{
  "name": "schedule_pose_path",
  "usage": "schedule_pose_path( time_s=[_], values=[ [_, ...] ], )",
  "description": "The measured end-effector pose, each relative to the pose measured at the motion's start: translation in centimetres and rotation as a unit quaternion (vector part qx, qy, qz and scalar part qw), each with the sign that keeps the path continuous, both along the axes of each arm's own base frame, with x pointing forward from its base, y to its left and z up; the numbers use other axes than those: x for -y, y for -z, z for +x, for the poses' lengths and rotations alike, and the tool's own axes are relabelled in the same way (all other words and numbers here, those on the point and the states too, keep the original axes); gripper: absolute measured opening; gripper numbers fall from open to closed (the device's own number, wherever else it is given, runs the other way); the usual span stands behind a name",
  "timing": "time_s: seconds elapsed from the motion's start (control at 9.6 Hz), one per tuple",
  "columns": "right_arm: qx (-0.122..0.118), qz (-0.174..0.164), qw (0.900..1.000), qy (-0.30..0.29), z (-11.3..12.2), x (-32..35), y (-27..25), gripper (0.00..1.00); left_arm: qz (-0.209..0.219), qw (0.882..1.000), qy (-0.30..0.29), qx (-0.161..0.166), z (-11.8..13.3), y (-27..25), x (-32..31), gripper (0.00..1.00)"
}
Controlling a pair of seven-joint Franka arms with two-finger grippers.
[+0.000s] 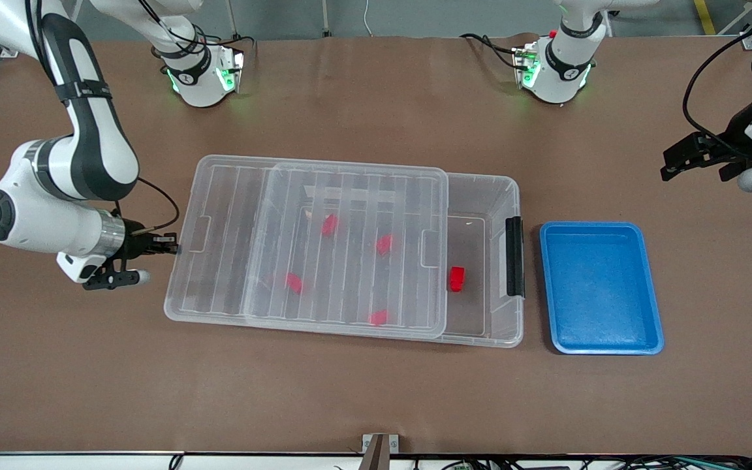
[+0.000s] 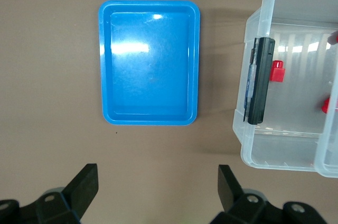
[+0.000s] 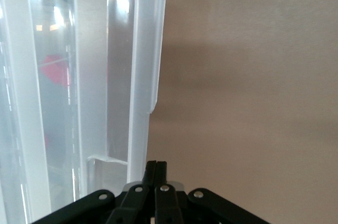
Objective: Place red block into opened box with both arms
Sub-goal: 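Slide the clear lid back over the box with the right gripper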
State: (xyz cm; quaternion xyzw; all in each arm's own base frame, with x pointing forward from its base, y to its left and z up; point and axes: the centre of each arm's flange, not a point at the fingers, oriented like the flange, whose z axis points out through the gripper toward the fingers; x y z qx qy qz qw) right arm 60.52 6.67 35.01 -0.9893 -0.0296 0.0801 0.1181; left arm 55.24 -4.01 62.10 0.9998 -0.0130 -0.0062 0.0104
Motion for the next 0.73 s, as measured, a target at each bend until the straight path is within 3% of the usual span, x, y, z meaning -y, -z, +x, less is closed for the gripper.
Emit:
schedule_pose_path(
  time_s=[0.73],
  values=[
    [0.002, 0.007, 1.000, 0.022, -0.6, -8.9, 0.5, 0.01, -0.001, 1.000, -0.002, 0.013, 0.1, -1.2, -0.2, 1.00]
  ],
)
